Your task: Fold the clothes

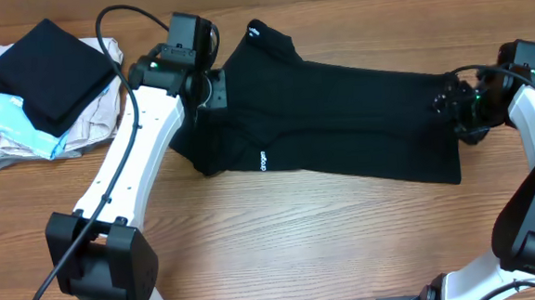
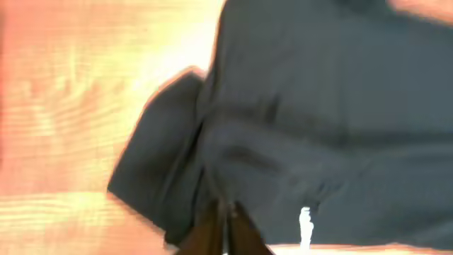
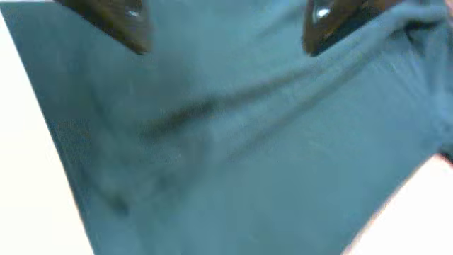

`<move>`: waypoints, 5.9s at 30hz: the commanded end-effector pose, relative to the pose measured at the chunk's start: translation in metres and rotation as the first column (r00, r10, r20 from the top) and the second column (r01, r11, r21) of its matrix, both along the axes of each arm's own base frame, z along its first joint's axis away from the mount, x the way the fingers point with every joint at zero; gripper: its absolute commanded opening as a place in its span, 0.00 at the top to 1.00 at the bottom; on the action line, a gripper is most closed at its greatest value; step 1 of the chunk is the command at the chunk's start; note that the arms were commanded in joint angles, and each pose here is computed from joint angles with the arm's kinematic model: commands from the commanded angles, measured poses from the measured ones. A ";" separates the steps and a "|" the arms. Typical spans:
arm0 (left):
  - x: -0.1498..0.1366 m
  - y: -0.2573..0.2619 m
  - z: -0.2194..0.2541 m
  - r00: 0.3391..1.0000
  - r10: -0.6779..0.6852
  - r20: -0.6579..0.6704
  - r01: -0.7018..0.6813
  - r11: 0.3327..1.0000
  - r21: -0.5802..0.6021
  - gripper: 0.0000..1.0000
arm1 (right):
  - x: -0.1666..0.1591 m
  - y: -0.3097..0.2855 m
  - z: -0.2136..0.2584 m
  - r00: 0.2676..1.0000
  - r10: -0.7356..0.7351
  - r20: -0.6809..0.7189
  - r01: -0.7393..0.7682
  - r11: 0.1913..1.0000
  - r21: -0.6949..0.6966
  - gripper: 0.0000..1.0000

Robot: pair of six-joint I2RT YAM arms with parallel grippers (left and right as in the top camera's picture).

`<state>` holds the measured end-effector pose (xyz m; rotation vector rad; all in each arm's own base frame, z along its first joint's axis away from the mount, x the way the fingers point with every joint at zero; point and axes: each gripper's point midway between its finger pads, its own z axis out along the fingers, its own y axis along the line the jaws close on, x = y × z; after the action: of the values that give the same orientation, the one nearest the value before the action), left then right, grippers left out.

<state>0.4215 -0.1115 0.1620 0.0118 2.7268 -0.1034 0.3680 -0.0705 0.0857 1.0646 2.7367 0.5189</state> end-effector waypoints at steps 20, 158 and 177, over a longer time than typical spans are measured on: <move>-0.077 -0.012 -0.122 0.957 -0.052 -0.284 0.018 0.992 -0.121 0.93 | -0.064 0.002 -0.071 0.977 -0.051 -0.208 0.039 0.998 -0.058 0.96; -0.031 0.088 -0.078 0.930 0.241 -0.278 -0.314 0.914 -0.256 0.82 | -0.041 0.361 -0.017 0.627 0.777 0.060 -0.744 0.619 -0.252 0.66; -0.032 0.088 -0.078 0.929 0.239 -0.283 -0.314 0.914 -0.258 0.80 | -0.035 0.361 -0.048 0.961 0.273 0.047 -0.270 0.961 -0.057 0.65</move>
<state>0.3828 -0.0198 0.0724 -0.5671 2.9191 -0.4460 0.3264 0.2916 0.0296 0.5436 2.8948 0.4699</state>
